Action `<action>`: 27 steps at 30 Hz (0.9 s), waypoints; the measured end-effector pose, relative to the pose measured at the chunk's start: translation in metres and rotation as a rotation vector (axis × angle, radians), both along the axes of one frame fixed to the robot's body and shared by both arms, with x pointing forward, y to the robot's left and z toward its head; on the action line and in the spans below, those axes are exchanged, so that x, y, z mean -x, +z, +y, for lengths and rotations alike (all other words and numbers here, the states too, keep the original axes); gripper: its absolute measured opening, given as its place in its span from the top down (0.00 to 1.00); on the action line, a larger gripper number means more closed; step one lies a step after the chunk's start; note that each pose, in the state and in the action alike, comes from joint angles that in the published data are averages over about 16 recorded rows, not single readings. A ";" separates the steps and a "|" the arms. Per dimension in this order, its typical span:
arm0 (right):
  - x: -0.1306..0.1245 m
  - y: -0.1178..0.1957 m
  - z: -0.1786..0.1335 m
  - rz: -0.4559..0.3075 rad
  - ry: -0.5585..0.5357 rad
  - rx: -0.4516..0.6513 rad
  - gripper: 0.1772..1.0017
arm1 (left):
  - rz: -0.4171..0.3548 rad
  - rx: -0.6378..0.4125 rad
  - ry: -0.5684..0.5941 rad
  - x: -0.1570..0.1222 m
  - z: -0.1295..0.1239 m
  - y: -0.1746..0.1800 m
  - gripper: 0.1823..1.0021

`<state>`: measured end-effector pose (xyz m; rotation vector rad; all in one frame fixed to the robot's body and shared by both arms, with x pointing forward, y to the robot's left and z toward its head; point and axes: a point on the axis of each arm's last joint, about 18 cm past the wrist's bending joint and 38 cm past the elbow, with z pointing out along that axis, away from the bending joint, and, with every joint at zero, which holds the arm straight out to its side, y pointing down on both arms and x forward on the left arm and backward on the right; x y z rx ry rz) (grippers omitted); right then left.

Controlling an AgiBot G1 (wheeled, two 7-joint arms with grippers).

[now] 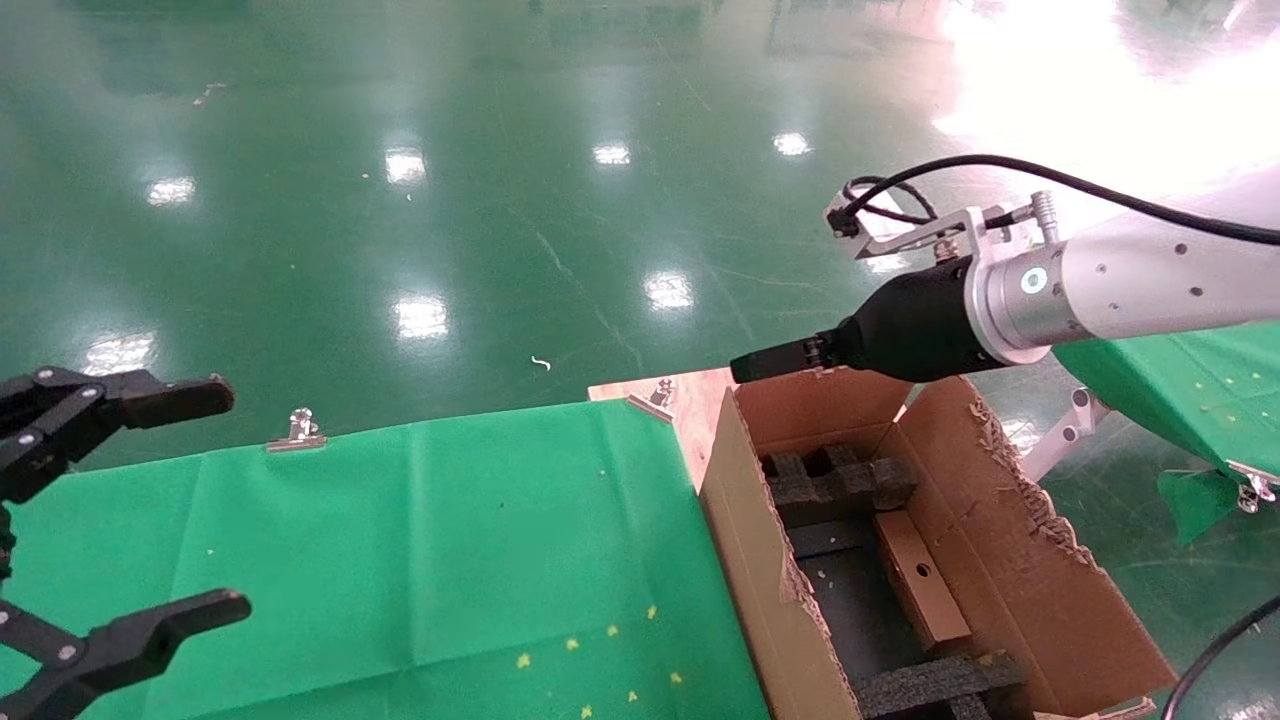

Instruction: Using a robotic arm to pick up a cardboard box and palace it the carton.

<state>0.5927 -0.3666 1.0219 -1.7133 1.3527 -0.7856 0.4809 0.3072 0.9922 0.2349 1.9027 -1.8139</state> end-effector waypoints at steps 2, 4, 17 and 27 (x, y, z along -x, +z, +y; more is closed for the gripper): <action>0.001 0.001 0.001 0.000 0.006 -0.003 0.00 | 0.000 0.000 0.000 0.000 0.000 0.000 0.00; 0.001 0.001 0.003 0.002 0.013 -0.005 0.00 | 0.000 0.000 0.000 0.000 0.000 0.000 0.00; 0.003 -0.017 0.027 0.035 0.175 0.020 0.00 | 0.000 0.000 0.000 0.000 0.000 0.000 0.00; 0.014 -0.029 0.057 0.026 0.419 0.026 0.00 | 0.000 0.000 0.000 0.000 0.000 0.000 0.00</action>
